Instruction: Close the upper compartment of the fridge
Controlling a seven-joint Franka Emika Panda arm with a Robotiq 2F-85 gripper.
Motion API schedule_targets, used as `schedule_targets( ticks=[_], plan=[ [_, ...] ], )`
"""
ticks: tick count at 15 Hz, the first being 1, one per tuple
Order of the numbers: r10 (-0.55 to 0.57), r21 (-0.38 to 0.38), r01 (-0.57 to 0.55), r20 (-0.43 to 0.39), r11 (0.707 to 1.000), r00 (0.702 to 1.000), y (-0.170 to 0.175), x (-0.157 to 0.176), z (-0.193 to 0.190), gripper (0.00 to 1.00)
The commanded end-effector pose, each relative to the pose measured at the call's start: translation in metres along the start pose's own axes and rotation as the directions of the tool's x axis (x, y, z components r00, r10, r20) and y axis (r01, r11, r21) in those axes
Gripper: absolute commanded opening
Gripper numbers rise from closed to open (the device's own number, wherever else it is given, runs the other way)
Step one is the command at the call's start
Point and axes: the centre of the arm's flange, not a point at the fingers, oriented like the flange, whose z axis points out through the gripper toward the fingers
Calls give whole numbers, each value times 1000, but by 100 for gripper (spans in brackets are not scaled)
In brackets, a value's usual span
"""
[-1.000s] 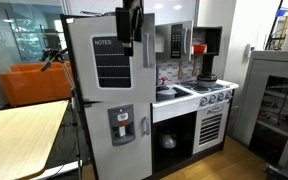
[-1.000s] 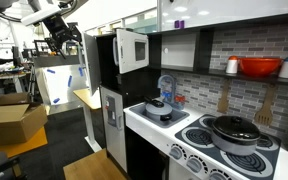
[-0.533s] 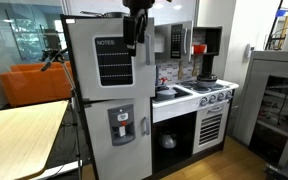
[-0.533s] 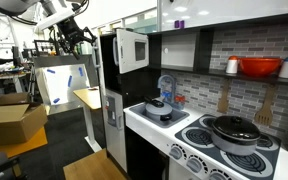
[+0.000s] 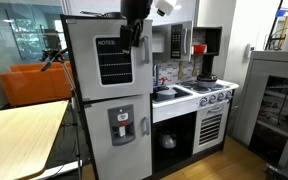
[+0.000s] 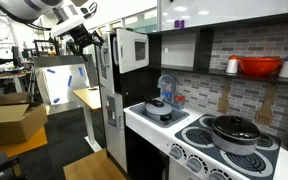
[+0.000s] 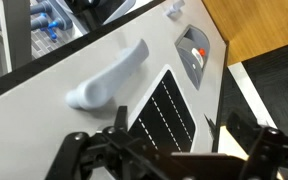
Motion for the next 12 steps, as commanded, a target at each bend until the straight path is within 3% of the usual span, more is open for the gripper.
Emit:
schedule_targets(
  ticks=[1,12],
  plan=[
    [-22,-25,21,-28,999,999,14,13,12,100],
    [-14,-54,10,-62,998,998,36,20,29,100]
  ],
)
